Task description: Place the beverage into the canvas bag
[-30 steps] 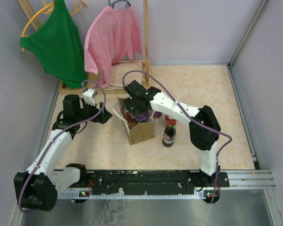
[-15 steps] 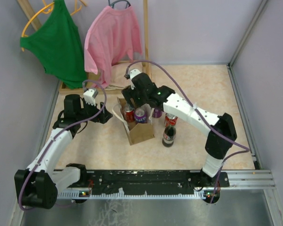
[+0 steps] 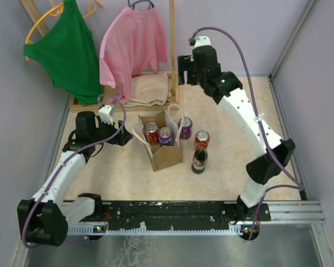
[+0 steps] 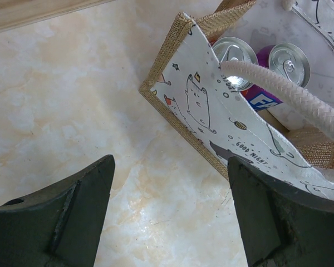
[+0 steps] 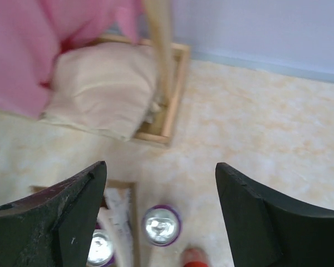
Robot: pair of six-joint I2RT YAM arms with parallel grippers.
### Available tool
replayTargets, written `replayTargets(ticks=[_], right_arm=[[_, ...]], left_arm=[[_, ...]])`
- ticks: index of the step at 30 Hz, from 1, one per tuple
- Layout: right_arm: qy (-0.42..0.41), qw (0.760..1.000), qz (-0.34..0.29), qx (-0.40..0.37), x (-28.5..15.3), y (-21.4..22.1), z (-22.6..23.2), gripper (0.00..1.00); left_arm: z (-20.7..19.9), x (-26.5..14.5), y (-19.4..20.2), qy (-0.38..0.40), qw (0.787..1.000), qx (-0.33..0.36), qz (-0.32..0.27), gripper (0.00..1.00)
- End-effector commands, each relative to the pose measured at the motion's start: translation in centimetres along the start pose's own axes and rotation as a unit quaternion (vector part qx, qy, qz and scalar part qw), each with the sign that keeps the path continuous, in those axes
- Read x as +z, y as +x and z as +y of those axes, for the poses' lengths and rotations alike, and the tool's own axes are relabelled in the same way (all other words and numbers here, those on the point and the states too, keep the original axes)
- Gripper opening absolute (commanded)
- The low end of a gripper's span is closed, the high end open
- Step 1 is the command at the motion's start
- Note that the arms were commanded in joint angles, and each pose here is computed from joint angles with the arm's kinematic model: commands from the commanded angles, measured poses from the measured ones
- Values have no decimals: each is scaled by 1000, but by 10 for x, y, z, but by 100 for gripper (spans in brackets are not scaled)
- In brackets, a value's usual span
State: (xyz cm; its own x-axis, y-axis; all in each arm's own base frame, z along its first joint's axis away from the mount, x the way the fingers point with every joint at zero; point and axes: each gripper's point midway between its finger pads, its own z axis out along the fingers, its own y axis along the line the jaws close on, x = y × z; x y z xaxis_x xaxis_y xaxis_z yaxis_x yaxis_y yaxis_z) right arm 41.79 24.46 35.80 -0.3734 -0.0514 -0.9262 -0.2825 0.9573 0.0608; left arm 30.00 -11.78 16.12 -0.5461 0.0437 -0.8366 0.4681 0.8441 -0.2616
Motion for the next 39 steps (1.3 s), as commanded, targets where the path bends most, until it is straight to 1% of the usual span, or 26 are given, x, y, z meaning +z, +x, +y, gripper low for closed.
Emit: replayTargets(ticks=[1, 7, 13, 17, 24, 26, 33, 39], right_arm=[[74, 987, 145, 8, 19, 65, -52, 78], [77, 968, 239, 28, 23, 115, -75, 79], [45, 954, 293, 38, 13, 148, -67, 79], [4, 955, 292, 58, 18, 157, -51, 79], [-22, 951, 302, 59, 32, 163, -27, 76], [-25, 951, 304, 52, 36, 163, -21, 76], [-21, 939, 342, 28, 46, 183, -3, 77], [-1, 929, 371, 5, 46, 198, 1, 77]], left_arm=[[-2, -4, -24, 4, 999, 18, -33, 88], [-2, -5, -23, 3, 999, 18, -33, 88], [-2, -6, -21, 3, 999, 17, -33, 88], [-4, -5, -20, 7, 999, 15, -33, 88], [-4, -6, -23, 7, 999, 16, -36, 88], [-4, -6, -22, 6, 999, 15, -36, 88], [-4, -7, -21, 5, 999, 17, -35, 88], [-4, -6, -21, 7, 999, 15, -35, 88]])
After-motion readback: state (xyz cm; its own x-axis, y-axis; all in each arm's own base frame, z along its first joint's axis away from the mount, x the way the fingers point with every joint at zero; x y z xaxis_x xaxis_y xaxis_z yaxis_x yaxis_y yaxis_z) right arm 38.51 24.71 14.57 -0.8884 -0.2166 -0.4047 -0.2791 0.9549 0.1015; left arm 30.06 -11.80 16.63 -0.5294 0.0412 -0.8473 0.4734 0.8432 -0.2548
